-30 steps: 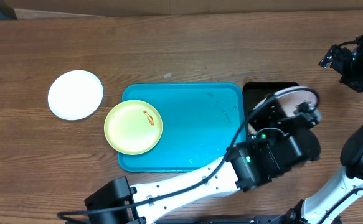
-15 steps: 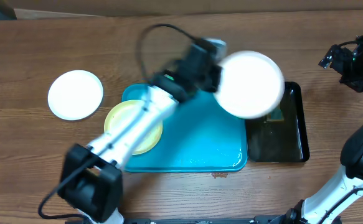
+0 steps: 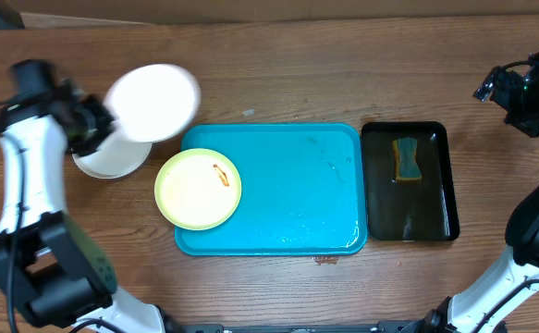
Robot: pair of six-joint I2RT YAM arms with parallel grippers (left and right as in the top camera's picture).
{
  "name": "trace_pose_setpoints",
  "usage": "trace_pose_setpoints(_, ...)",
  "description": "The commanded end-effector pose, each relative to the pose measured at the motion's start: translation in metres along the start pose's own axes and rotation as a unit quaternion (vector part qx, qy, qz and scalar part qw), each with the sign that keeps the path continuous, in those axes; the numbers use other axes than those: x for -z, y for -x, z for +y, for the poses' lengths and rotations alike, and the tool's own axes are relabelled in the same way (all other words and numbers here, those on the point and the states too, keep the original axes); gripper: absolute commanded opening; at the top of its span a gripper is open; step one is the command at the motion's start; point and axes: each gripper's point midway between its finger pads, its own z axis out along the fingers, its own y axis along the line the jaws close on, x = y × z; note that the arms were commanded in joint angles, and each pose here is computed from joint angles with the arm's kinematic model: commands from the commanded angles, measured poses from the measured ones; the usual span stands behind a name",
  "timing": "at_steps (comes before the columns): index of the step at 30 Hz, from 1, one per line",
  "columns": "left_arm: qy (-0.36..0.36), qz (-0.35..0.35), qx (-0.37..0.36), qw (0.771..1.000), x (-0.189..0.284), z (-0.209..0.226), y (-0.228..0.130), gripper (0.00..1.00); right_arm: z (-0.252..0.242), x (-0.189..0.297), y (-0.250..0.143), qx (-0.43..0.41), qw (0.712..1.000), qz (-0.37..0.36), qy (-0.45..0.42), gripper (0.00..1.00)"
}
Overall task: Clean dirty plates on tray and stack at the side
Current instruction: 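Swing the plate left and stack it on the cleaned white plate, then open the left gripper and move it to the yellow plate's left rim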
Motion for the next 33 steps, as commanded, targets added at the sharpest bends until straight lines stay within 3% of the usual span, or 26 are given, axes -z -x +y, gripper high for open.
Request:
trace_pose_setpoints(1,0.056,-0.050,0.035,0.997,0.023,0.054,0.028,0.04,0.004,0.008,0.006,0.003,1.000,-0.013,0.005,1.00)
trace_pose_setpoints(6,0.101,-0.079,0.060,0.990,0.034,0.091,0.043,0.04,0.004,0.008,0.006,0.003,1.000,-0.013,0.005,1.00)
trace_pose_setpoints(28,0.097,-0.099,0.042,0.989,-0.003,0.095,0.037,0.04,0.004,0.008,0.006,0.003,1.000,-0.013,0.005,1.00)
trace_pose_setpoints(31,0.097,-0.099,0.042,0.989,-0.003,0.095,0.037,0.16,0.004,0.008,0.006,0.003,1.000,-0.013,0.005,1.00)
trace_pose_setpoints(32,0.097,-0.099,0.042,0.989,-0.003,0.095,0.037,0.25,0.004,0.008,0.006,0.003,1.000,-0.013,0.005,1.00)
trace_pose_setpoints(33,0.097,-0.099,0.042,0.989,-0.003,0.095,0.037,0.41,0.004,0.008,0.006,0.003,1.000,-0.013,0.005,1.00)
